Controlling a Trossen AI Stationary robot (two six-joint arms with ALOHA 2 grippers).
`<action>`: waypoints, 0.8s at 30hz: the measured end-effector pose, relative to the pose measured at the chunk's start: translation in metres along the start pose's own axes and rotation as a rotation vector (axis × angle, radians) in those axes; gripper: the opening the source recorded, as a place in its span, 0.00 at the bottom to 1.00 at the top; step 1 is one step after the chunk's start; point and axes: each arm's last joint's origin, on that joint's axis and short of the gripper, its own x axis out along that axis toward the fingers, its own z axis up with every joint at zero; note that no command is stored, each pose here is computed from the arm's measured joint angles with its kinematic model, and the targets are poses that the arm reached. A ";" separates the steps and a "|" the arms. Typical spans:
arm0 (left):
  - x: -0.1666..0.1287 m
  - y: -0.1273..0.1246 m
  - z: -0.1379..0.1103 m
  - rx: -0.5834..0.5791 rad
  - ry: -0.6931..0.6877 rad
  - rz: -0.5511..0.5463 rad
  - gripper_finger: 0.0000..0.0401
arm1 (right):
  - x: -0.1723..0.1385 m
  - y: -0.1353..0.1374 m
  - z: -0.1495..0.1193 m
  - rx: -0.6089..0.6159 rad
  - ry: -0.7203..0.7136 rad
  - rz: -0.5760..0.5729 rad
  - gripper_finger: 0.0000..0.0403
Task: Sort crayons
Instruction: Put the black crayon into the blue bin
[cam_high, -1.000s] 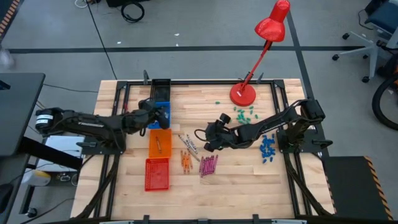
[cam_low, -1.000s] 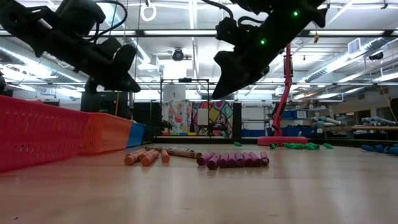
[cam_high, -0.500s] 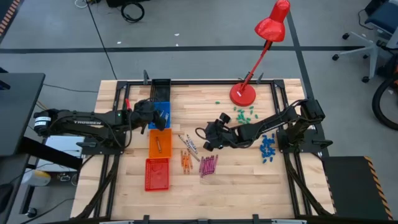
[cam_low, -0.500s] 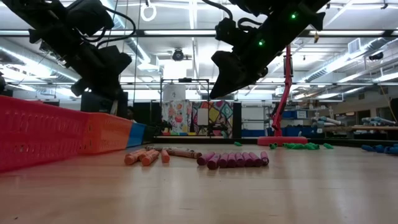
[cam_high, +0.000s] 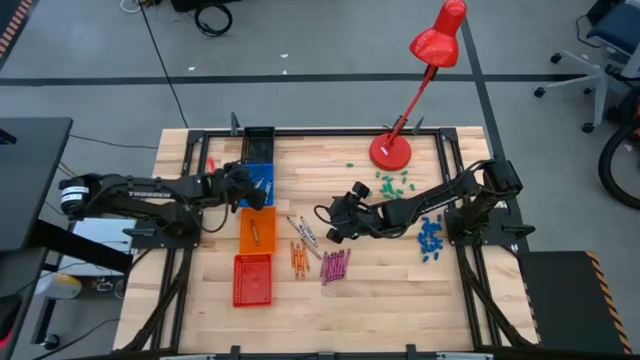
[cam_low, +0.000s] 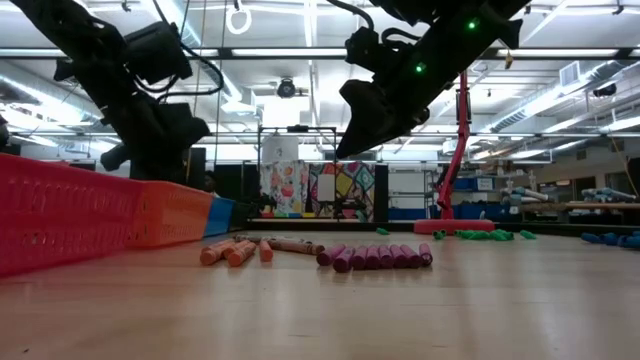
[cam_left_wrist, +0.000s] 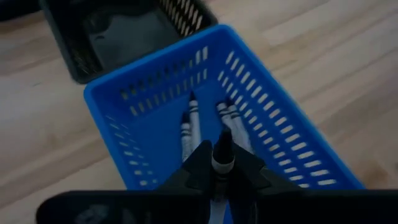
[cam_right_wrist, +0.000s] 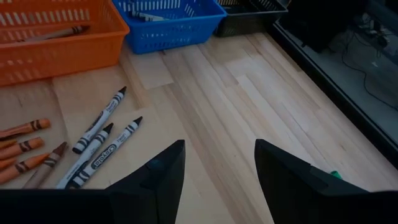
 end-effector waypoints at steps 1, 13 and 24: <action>0.001 0.001 0.000 0.000 0.007 0.010 0.10 | 0.000 0.000 0.000 0.000 0.000 0.000 0.49; 0.003 0.002 0.002 0.005 -0.001 0.015 0.33 | 0.000 0.000 0.000 0.000 0.004 0.014 0.49; -0.019 -0.022 0.022 0.099 -0.067 -0.088 0.36 | 0.002 0.007 0.002 0.001 0.000 0.157 0.49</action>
